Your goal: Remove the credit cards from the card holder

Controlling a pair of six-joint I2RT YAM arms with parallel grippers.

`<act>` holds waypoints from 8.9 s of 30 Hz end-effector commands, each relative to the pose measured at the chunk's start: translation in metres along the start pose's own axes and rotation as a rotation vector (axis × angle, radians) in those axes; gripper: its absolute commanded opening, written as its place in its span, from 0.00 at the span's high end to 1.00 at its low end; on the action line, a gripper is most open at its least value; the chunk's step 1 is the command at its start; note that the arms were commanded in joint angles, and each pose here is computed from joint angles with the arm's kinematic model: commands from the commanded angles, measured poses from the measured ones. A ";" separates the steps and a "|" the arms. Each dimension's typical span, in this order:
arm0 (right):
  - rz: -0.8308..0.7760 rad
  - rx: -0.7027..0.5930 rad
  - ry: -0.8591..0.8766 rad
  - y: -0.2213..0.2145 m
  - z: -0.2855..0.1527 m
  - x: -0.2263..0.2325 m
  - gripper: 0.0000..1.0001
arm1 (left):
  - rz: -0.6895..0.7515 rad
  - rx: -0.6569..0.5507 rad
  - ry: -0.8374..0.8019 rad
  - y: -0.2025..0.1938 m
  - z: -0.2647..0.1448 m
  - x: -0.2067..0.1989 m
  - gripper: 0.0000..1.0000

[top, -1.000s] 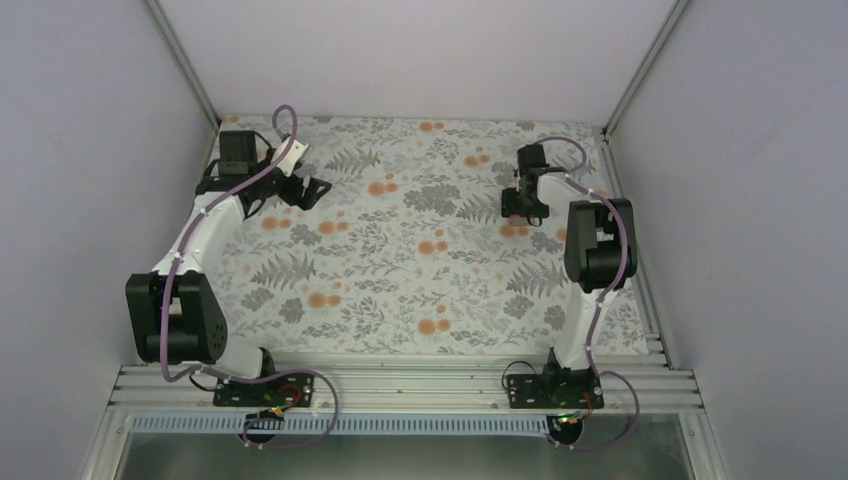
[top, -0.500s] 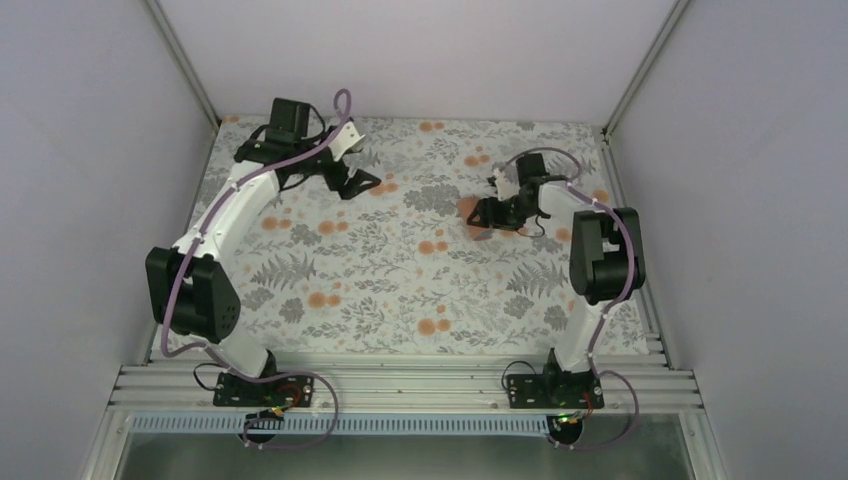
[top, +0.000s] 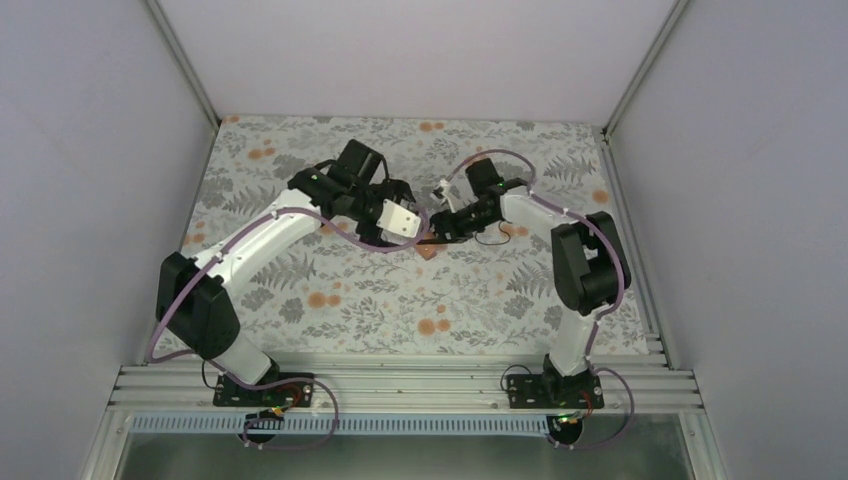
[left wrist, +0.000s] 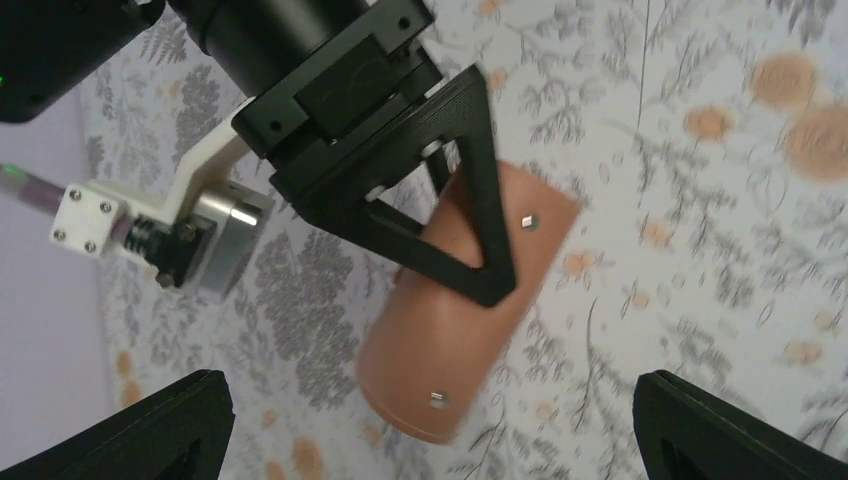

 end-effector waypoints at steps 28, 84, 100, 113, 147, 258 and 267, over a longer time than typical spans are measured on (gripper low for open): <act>-0.252 0.026 0.226 0.013 0.001 0.094 0.56 | 0.187 0.151 -0.051 -0.024 0.006 -0.020 0.89; -0.913 -0.421 0.135 0.004 -0.119 0.234 0.96 | -0.520 -0.548 -0.005 0.052 -0.146 0.020 0.22; -1.001 -0.303 0.191 0.000 -0.092 0.241 0.96 | -0.528 -0.529 -0.101 0.051 -0.125 -0.002 0.97; -0.409 -0.923 -0.483 0.033 -0.124 0.213 0.55 | -1.060 -0.349 0.307 0.012 -0.152 0.053 0.98; -0.408 -0.774 -0.677 0.073 -0.026 0.212 0.94 | -1.102 -0.400 0.268 0.018 -0.155 0.051 0.98; -0.352 -0.769 -0.291 0.056 -0.063 0.257 0.96 | -0.805 -0.045 0.522 -0.012 -0.138 0.064 0.01; -0.515 -0.655 -0.198 0.042 -0.067 0.255 0.96 | -0.793 -0.133 0.465 -0.011 -0.161 0.048 0.29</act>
Point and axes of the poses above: each gripper's point midway between its finger pads, its own z axis out along the fingers, its own x axis along the line the jaws close on, y = z × x, the point moved 7 cm from there along -z, back along the fingers, and after that the axes turned 3 degrees about z, right-handed, at the moved point
